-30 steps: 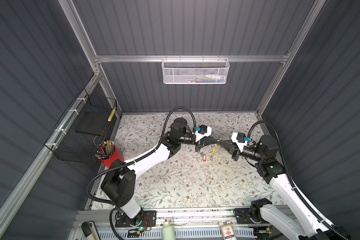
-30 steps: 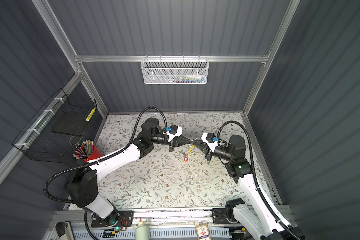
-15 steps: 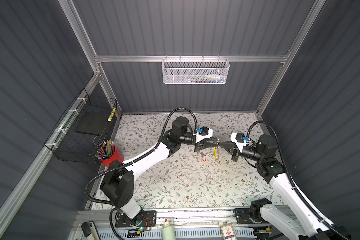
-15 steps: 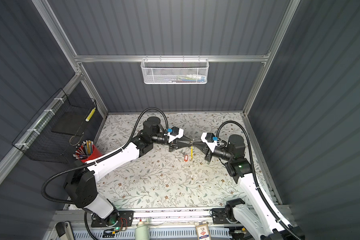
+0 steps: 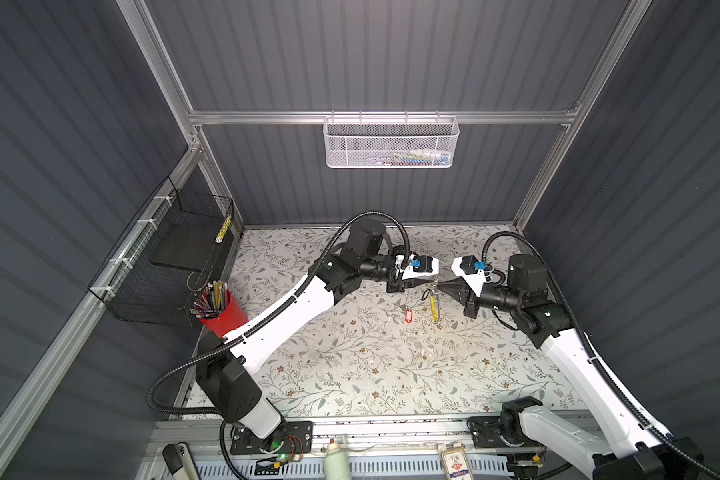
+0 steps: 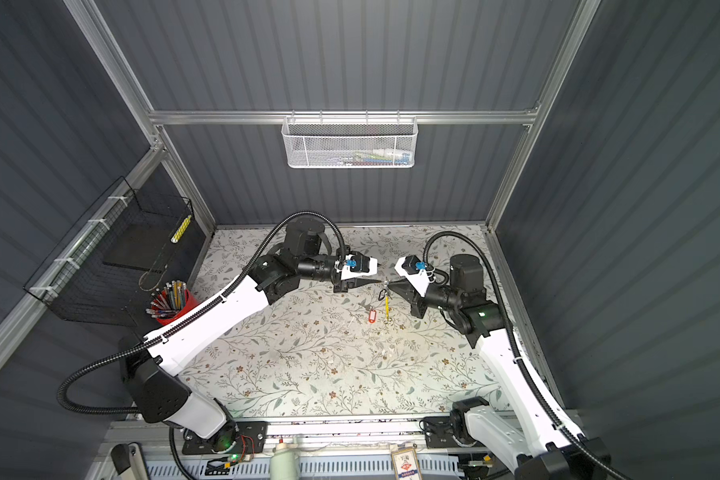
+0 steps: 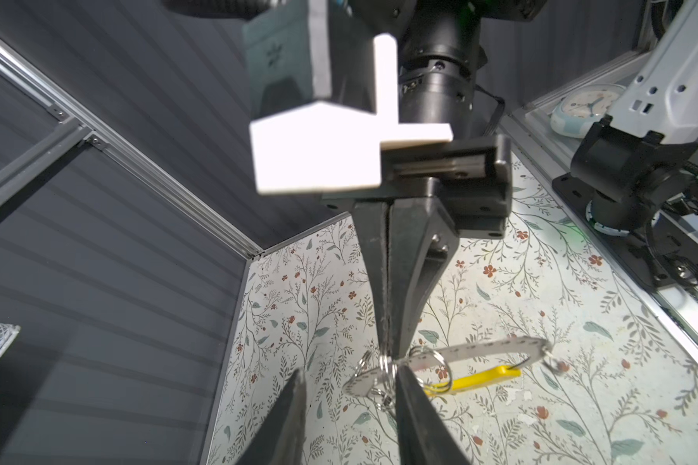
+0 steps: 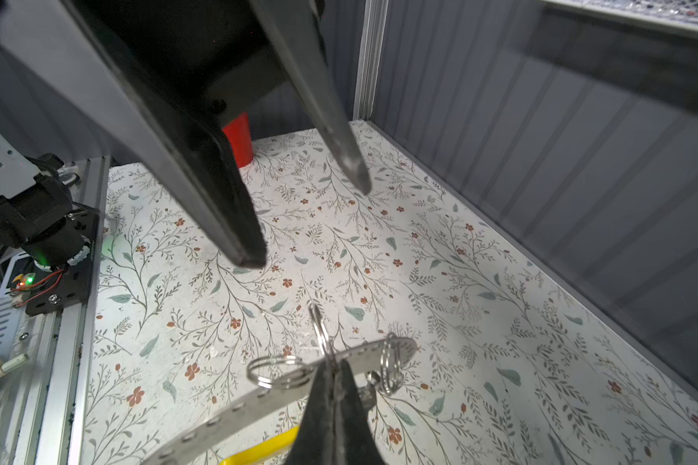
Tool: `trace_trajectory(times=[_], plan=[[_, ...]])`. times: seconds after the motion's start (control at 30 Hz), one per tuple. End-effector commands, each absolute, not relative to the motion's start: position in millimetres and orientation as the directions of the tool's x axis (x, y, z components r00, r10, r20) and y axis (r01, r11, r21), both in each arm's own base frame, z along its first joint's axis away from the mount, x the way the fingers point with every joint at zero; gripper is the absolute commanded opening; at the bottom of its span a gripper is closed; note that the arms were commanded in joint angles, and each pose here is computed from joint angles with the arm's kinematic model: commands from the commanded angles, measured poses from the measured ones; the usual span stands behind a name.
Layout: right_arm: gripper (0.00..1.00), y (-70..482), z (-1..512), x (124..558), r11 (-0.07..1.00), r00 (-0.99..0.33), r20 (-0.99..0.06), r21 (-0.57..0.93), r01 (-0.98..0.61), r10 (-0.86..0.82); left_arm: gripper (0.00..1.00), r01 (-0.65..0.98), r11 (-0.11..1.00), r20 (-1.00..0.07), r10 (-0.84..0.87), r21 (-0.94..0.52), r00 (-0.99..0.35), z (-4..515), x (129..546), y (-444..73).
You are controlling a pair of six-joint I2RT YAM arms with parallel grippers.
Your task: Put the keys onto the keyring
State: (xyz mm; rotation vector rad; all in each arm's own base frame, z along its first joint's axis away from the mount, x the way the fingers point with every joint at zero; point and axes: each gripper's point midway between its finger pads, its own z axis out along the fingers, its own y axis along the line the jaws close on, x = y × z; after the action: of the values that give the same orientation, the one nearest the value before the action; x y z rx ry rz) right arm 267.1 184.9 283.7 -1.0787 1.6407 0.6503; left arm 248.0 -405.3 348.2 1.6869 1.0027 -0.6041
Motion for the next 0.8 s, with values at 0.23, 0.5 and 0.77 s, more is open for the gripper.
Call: trace_trajectory(times=[0.23, 0.5, 0.77], plan=[[0.00, 186.3, 286.4, 261.4, 0.451, -0.089, -0.918, -0.104, -0.887, -0.387, 0.37, 0.882, -0.177, -0.757, 0.456, 0.438, 0.467, 308.6, 247.5, -420.3], [0.00, 186.9, 281.7, 259.5, 0.445, -0.086, -0.908, -0.116, -0.888, -0.410, 0.33, 0.882, -0.168, -0.730, 0.505, 0.439, 0.460, 302.3, 253.6, -423.9], [0.00, 187.1, 283.9, 261.0, 0.450, -0.074, -0.909, -0.131, -0.883, -0.410, 0.17, 0.886, -0.173, -0.718, 0.531, 0.429, 0.451, 295.1, 254.4, -423.0]])
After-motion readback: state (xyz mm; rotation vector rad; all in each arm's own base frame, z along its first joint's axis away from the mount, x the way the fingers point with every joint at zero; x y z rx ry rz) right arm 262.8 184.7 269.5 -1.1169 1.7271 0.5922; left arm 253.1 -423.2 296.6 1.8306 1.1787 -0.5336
